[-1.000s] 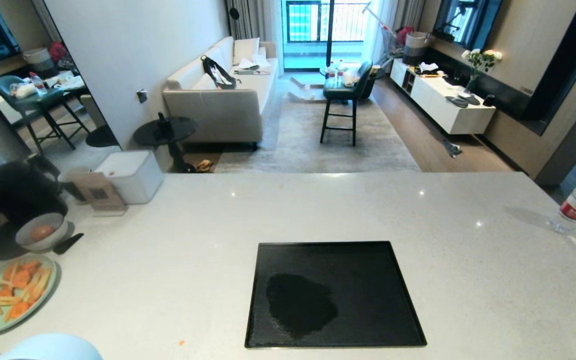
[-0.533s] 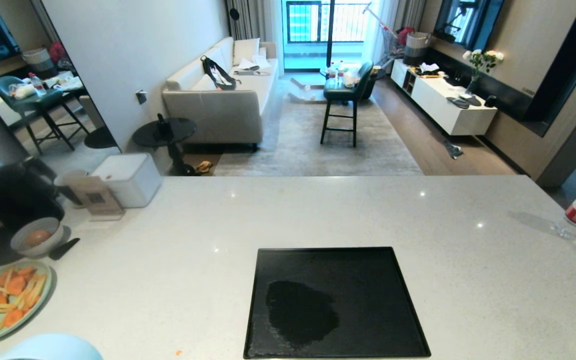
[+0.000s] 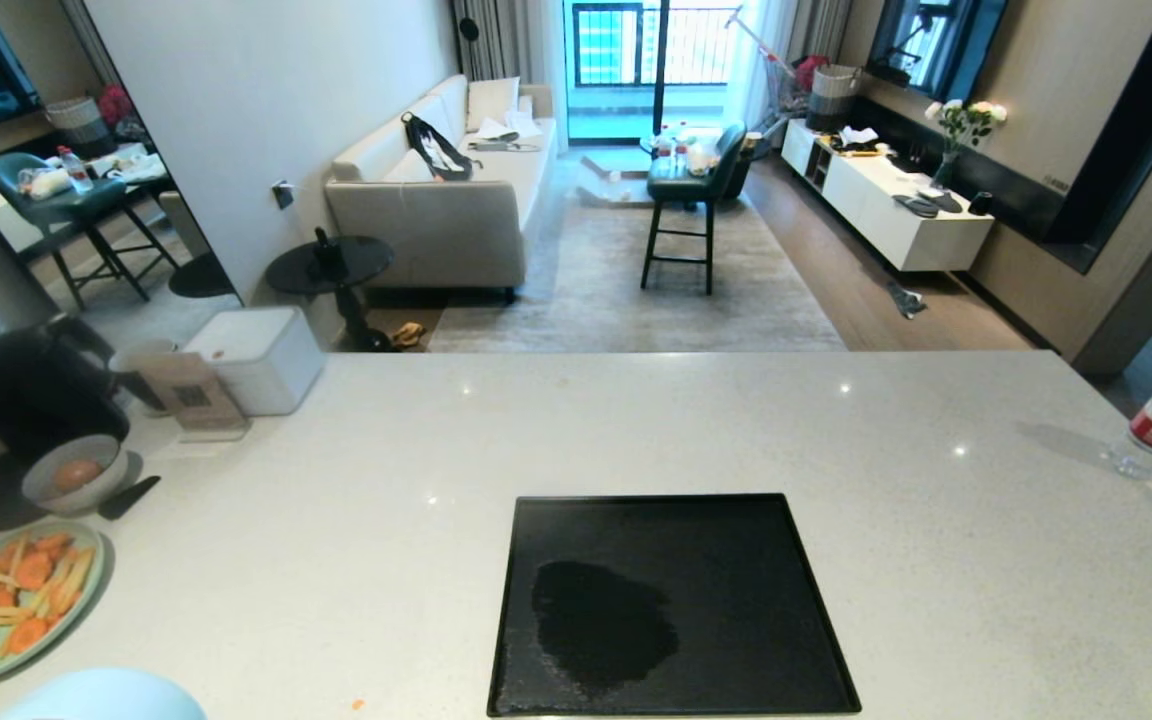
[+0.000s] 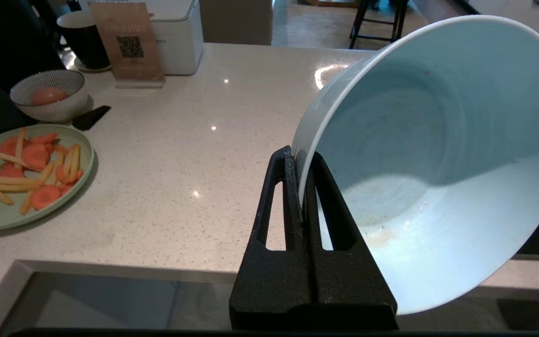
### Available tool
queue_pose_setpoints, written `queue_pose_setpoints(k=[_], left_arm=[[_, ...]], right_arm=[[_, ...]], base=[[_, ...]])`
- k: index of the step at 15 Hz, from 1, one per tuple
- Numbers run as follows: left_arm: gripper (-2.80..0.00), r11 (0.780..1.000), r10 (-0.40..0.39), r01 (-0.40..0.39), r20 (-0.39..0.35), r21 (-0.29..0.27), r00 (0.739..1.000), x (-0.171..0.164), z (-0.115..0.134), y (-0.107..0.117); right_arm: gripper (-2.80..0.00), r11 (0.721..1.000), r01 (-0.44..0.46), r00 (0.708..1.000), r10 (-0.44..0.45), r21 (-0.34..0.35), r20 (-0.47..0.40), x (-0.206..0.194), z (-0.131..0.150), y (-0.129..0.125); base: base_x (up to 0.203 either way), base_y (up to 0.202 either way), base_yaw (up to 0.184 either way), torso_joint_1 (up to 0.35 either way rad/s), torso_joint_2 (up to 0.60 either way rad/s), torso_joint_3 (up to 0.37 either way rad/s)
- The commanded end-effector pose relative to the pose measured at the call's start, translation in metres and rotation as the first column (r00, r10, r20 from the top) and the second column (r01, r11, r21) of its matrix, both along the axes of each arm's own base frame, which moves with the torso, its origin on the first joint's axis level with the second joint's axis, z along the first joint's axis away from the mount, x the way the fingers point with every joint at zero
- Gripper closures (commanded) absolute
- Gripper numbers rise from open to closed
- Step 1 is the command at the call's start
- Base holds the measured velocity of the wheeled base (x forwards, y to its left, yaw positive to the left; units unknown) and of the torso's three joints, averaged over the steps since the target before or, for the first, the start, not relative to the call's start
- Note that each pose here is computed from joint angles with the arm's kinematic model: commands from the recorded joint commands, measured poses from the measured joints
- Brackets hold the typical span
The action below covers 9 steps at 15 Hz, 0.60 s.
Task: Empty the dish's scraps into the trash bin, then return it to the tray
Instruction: Put the bowl back to the table
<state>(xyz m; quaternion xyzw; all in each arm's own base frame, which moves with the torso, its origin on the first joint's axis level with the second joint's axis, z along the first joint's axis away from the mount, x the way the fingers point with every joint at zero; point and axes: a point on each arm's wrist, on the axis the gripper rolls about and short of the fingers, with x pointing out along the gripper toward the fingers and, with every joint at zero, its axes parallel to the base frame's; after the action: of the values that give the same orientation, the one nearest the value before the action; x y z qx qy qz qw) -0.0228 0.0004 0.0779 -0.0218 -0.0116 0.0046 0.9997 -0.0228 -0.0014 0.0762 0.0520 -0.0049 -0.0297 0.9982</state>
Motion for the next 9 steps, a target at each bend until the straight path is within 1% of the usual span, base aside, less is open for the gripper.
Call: queue_pose_setpoints(k=[1, 3, 5, 6, 7, 9], left_arm=[[0.0, 0.999, -0.029, 0.03, -0.034, 0.042, 0.999, 0.0, -0.002, -0.001], [0.0, 0.998, -0.032, 0.034, -0.048, 0.046, 0.998, 0.0, -0.002, -0.001], [0.0, 0.997, -0.037, 0.042, -0.072, 0.067, 0.997, 0.002, 0.002, -0.001], [0.0, 0.996, -0.051, 0.058, -0.101, 0.068, 0.994, 0.004, 0.007, -0.001], [0.0, 0.994, -0.083, 0.093, -0.148, 0.063, 0.986, 0.01, 0.015, -0.002], [0.0, 0.984, -0.157, 0.174, -0.242, 0.047, 0.957, 0.025, 0.037, -0.003]], right_arm=[[0.0, 1.0, 0.0, 1.0, 0.0, 0.0, 0.001, 0.0, 0.0, 0.0], [0.0, 1.0, 0.0, 1.0, 0.0, 0.0, 0.001, 0.0, 0.0, 0.0], [0.0, 1.0, 0.0, 1.0, 0.0, 0.0, 0.001, 0.0, 0.0, 0.0], [0.0, 1.0, 0.0, 1.0, 0.0, 0.0, 0.001, 0.0, 0.0, 0.0], [0.0, 1.0, 0.0, 1.0, 0.0, 0.0, 0.001, 0.0, 0.0, 0.0], [0.0, 1.0, 0.0, 1.0, 0.0, 0.0, 0.001, 0.0, 0.0, 0.0]], base=[[0.0, 0.0, 0.0, 0.0, 0.0, 0.0], [0.0, 0.0, 0.0, 0.0, 0.0, 0.0], [0.0, 0.0, 0.0, 0.0, 0.0, 0.0], [0.0, 0.0, 0.0, 0.0, 0.0, 0.0], [0.0, 0.0, 0.0, 0.0, 0.0, 0.0], [0.0, 0.0, 0.0, 0.0, 0.0, 0.0]])
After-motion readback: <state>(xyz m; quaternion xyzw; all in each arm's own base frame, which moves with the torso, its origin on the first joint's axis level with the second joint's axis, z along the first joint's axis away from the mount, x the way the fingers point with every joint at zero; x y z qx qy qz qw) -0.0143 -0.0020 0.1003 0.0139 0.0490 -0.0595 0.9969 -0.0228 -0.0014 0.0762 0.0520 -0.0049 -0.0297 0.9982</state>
